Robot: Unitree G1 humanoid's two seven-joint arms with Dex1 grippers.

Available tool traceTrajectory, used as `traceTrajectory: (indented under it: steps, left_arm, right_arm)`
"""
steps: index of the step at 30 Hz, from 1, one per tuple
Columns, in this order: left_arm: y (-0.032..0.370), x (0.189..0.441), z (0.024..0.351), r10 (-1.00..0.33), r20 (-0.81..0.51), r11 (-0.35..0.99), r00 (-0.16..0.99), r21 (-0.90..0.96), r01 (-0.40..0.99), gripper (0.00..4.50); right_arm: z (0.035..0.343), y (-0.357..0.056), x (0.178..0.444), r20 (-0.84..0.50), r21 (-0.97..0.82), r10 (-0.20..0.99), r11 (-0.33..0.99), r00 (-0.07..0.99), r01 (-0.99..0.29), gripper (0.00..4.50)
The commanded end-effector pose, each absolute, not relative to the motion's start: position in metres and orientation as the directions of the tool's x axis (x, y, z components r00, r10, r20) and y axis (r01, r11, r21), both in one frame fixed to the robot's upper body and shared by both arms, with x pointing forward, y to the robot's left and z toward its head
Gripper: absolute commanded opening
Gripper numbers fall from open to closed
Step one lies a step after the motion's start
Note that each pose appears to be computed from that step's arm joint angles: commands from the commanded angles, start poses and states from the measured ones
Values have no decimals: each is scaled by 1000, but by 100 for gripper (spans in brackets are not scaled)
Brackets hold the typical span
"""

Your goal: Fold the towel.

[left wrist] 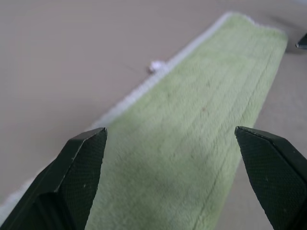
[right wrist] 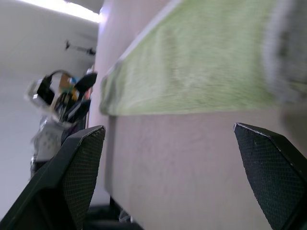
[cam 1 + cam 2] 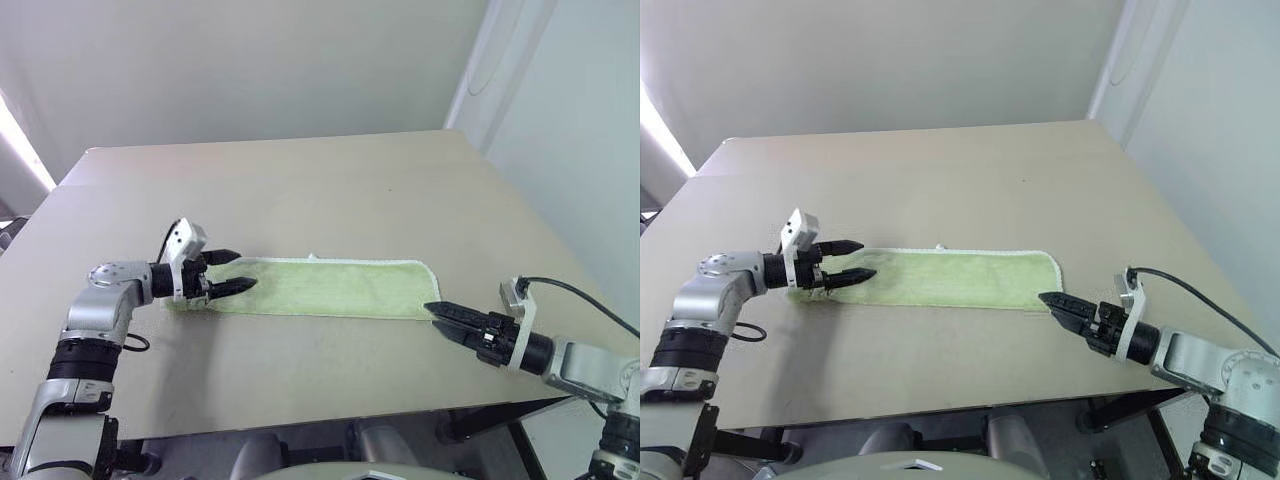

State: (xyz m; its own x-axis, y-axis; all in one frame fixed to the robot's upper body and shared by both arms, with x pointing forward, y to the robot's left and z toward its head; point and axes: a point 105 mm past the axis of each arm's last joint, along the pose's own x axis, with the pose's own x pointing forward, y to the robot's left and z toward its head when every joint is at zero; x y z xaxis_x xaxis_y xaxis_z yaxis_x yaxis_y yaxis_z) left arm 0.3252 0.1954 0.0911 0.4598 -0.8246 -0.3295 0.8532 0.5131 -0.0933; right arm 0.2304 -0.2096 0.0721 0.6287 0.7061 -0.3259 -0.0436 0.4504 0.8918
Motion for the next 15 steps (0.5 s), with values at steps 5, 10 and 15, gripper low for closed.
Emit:
traceTrajectory:
  steps: [5, 10, 15]
  left_arm:
    - [186, 336, 104, -836, -302, 490, 458, -36, 871, 450]
    - [183, 339, 103, -838, -303, 486, 454, -36, 873, 450]
    - [181, 341, 103, -838, -299, 488, 456, -36, 872, 450]
  right_arm:
    - [75, -207, 240, -325, 904, 631, 426, 704, 35, 448]
    - [76, -209, 252, -336, 905, 582, 417, 741, 83, 448]
    - [77, -198, 259, -326, 914, 590, 396, 739, 87, 448]
